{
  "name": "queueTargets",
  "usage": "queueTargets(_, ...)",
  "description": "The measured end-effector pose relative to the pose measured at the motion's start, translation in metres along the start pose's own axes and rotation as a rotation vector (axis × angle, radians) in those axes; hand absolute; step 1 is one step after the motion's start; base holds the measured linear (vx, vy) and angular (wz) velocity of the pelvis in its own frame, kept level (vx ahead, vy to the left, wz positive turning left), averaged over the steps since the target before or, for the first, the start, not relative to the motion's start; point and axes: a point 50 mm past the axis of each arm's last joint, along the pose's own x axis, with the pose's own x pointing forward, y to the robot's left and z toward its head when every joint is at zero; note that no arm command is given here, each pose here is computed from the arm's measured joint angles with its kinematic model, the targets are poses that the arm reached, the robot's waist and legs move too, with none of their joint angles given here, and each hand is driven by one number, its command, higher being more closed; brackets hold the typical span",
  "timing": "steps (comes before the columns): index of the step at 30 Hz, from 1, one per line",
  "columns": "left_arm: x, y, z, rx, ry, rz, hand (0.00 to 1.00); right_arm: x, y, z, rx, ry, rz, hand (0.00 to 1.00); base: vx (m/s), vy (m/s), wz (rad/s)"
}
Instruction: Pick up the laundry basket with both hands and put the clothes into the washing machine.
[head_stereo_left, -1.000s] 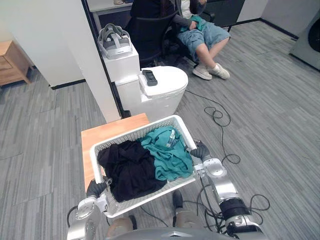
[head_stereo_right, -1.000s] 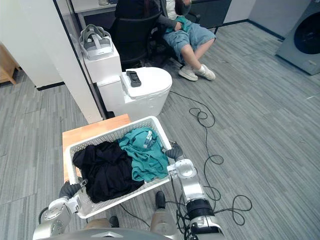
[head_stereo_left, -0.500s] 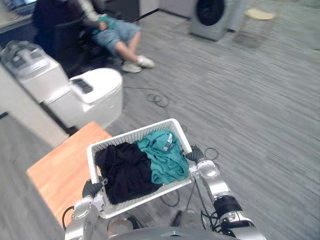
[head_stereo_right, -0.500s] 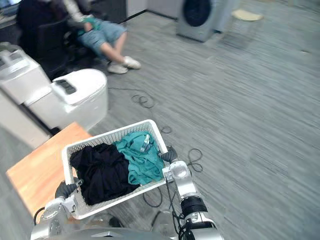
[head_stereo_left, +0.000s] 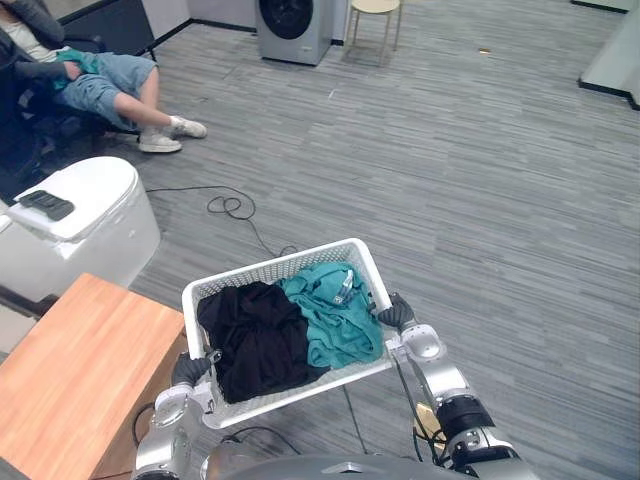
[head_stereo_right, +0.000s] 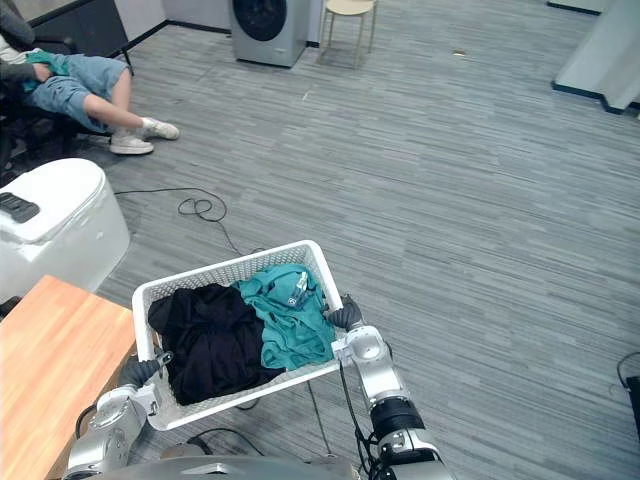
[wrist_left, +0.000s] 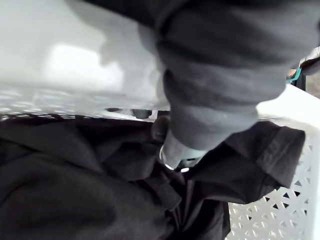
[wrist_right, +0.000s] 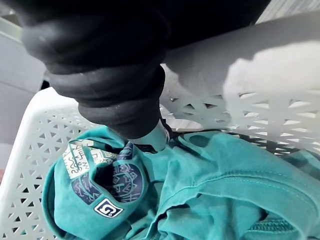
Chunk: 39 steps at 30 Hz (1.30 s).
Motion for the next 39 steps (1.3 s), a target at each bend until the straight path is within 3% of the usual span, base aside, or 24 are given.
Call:
queueTargets(5, -0.009, 0.004, -0.026, -0.039, 0.084, 0.021, 1.0, -0.008, 0.001, -0.008, 0.032, 0.009, -0.017, 1.0, -0.1, -0.068, -0.93)
queueTargets(7, -0.009, -0.007, -0.026, -0.076, 0.08, -0.003, 1.0, -0.008, -0.008, -0.004, 0.04, -0.009, -0.06, 1.0, 0.02, 0.086, -0.95)
queueTargets(20, -0.005, 0.004, -0.008, -0.105, 0.019, 0.032, 1.0, 0.002, 0.001, 0.018, 0.103, -0.069, -0.044, 1.0, 0.21, 0.187, -0.53)
queueTargets(29, -0.002, 0.001, 0.003, -0.062, -0.015, 0.018, 1.0, 0.001, -0.001, 0.012, 0.189, -0.049, -0.066, 1.0, 0.36, 0.141, 0.23)
queueTargets(35, 0.008, -0.012, 0.027, -0.001, -0.078, -0.05, 1.0, -0.005, -0.017, 0.005, 0.303, -0.043, -0.146, 1.0, 0.45, -0.131, 0.65)
queueTargets(39, 0.006, -0.022, 0.016, 0.009, -0.049, -0.063, 1.0, -0.016, -0.024, -0.01, 0.322, -0.016, -0.193, 1.0, 0.6, -0.276, 0.48)
